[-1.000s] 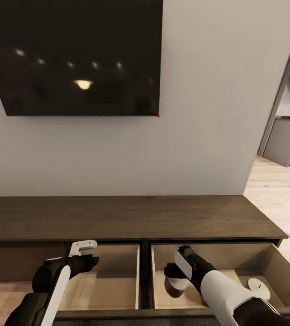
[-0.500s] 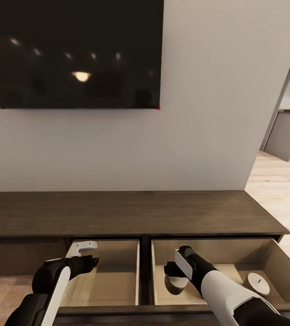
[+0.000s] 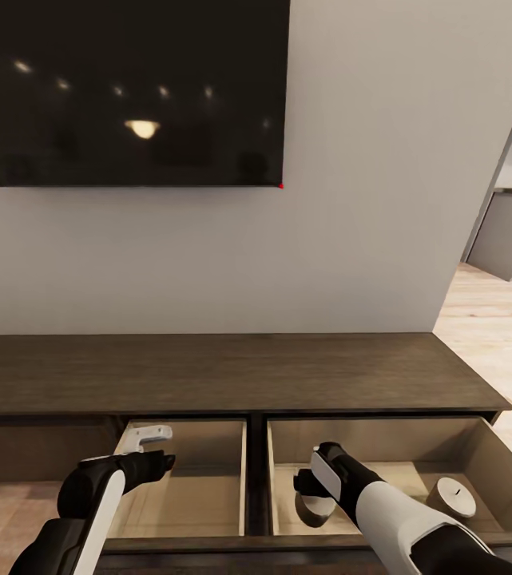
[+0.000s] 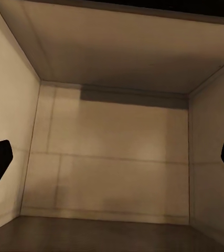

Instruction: Place each of the two pumpkins and all three candles from the living room inside a cabinet in the living room (use any cabinet), then make sure every cabinet is closed, and position the cauldron so it is next to a table in the living room.

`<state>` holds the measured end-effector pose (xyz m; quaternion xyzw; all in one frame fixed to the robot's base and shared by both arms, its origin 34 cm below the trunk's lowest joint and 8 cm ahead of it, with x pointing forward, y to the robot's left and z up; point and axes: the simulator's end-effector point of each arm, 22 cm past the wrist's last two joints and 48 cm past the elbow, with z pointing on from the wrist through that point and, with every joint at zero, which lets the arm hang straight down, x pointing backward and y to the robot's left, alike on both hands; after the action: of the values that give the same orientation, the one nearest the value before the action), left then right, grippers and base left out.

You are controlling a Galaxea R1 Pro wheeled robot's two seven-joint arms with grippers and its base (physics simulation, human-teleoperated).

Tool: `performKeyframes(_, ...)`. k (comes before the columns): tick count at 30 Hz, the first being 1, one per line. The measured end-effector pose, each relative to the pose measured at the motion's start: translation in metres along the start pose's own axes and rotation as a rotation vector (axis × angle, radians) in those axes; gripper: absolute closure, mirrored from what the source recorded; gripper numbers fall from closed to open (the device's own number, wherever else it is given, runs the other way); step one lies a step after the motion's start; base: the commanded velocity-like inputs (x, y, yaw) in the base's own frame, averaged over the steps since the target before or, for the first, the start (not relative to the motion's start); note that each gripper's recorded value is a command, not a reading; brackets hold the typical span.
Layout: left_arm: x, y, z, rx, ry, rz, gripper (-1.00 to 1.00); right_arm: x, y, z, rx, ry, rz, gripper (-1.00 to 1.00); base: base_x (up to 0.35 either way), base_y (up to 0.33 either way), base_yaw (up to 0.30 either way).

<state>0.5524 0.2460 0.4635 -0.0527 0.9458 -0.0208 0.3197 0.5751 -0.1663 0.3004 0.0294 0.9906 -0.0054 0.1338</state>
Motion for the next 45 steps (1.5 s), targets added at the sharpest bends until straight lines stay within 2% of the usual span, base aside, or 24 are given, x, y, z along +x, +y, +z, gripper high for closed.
performKeyframes(17, 0.005, 0.001, 0.006, -0.007, 0.016, 0.002, -1.0, 0.001, -0.001, 0.007, 0.0, -0.001, 0.008, 1.0, 0.0, 0.0, 0.0)
performKeyframes(22, 0.005, 0.002, 0.006, -0.008, 0.016, 0.003, -1.0, -0.006, -0.002, 0.008, -0.002, -0.038, 0.03, 1.0, 0.0, 0.0, 0.0)
performKeyframes(27, 0.005, 0.002, 0.006, -0.008, 0.016, 0.003, -1.0, -0.008, -0.002, 0.008, -0.004, -0.047, 0.04, 1.0, 0.0, 0.0, 0.0)
performKeyframes(45, 0.005, 0.003, 0.006, -0.014, 0.016, 0.004, -1.0, -0.008, -0.002, 0.008, -0.003, -0.049, 0.04, 1.0, 0.0, -0.046, 0.0)
